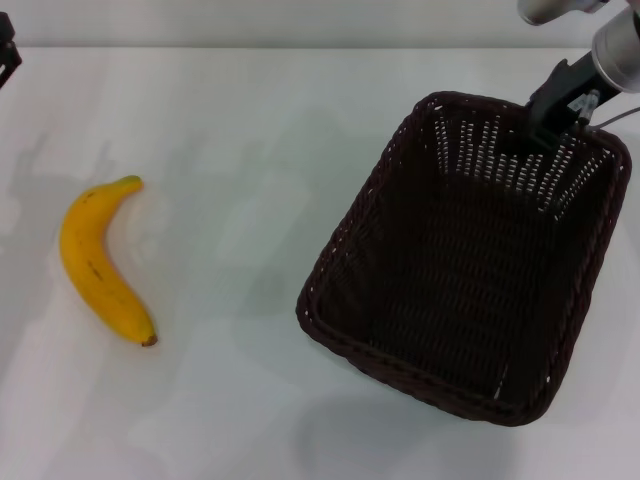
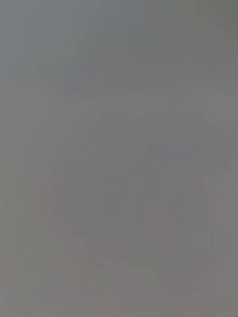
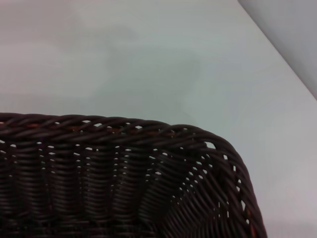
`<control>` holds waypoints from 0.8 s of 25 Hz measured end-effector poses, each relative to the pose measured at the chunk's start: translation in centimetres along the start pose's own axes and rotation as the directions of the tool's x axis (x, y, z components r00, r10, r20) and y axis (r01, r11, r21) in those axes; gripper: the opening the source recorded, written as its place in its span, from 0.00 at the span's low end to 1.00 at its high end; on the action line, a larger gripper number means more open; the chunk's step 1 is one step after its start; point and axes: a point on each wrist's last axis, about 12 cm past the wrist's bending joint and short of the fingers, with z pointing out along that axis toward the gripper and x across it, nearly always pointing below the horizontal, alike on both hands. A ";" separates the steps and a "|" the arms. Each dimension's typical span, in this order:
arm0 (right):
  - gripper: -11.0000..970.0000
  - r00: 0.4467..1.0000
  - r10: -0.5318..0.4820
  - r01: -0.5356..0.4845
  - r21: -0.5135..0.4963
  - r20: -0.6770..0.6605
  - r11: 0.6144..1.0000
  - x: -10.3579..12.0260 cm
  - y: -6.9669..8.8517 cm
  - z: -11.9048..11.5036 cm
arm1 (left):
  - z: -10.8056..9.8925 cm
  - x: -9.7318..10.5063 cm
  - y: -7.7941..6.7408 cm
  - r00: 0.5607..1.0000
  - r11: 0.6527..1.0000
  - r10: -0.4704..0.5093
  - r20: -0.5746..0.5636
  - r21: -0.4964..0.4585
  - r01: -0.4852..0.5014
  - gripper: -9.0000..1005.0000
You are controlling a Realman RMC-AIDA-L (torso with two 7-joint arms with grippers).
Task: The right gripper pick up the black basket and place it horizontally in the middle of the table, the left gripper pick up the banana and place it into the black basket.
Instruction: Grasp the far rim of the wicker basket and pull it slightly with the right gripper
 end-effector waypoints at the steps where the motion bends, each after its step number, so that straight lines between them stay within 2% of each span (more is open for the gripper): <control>1: 0.34 1.000 0.012 -0.012 0.005 -0.007 1.000 0.0 0.2 0.0 | 0.0 0.0 0.0 1.000 1.000 0.000 0.000 0.000 0.000 0.88; 5: 0.33 0.994 0.106 -0.106 0.005 -0.037 0.994 0.0 0.6 -0.3 | 0.2 -0.1 -0.1 1.000 1.000 0.000 0.005 0.003 0.000 0.88; 11: 0.32 0.961 0.268 -0.268 0.007 -0.064 0.963 0.3 0.9 -1.3 | 0.3 -0.2 0.1 1.000 1.000 0.004 0.008 0.002 -0.004 0.88; 20: 0.29 0.903 0.416 -0.401 0.141 -0.109 0.905 0.3 0.2 -3.9 | 0.3 -0.2 0.1 1.000 1.000 0.007 0.008 0.004 -0.007 0.88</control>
